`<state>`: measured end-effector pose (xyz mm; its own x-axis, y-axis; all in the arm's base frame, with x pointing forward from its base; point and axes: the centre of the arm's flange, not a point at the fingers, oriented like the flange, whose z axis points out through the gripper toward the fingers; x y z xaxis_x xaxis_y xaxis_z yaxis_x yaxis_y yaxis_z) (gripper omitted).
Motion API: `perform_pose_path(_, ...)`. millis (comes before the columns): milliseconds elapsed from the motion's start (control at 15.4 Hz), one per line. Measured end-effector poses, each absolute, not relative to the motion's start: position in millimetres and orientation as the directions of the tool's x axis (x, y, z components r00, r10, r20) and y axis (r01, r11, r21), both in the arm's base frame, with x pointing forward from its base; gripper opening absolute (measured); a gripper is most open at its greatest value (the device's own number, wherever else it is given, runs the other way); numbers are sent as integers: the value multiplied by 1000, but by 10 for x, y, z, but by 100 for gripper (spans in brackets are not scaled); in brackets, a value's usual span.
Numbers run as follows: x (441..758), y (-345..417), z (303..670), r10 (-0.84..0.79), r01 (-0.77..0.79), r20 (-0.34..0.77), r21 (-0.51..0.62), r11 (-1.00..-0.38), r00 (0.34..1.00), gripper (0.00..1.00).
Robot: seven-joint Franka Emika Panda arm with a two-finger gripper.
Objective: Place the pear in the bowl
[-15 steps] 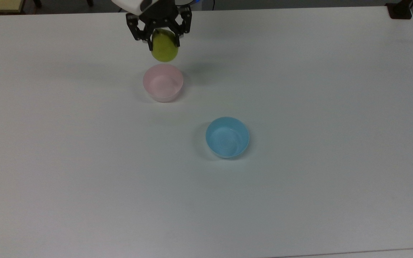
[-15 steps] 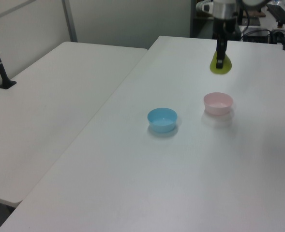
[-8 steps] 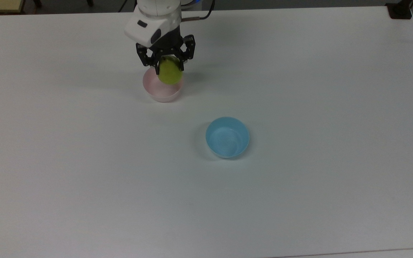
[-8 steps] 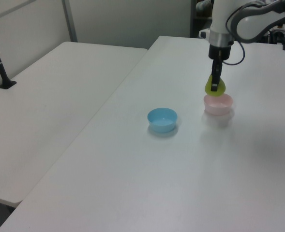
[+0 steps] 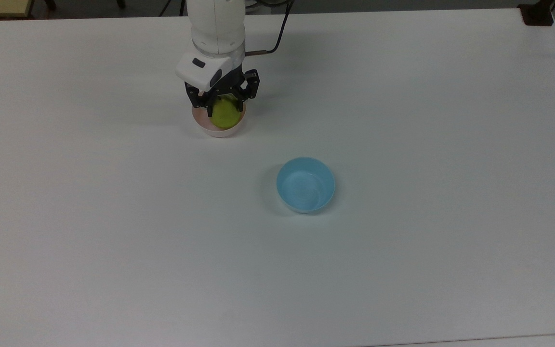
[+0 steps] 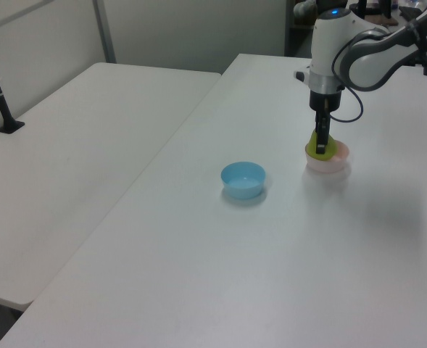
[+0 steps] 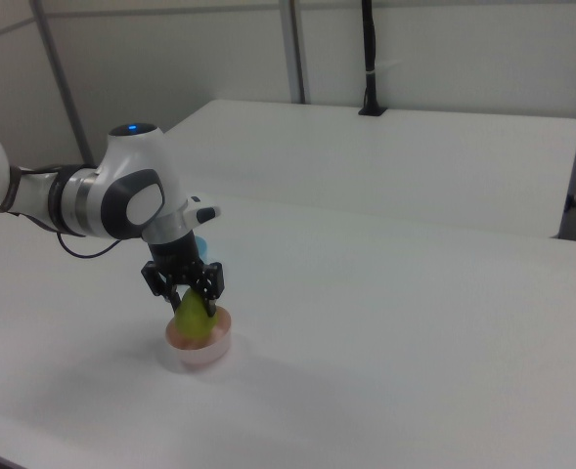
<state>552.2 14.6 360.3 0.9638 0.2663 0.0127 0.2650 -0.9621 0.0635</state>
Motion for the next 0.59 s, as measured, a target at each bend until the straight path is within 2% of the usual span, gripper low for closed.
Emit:
perform_pose_path(391,5532,84,3526,254,253,5,79,-964,967,68)
perform_pose_path(586,5545,-33,3693,228,229,-22,80,-970,973,96)
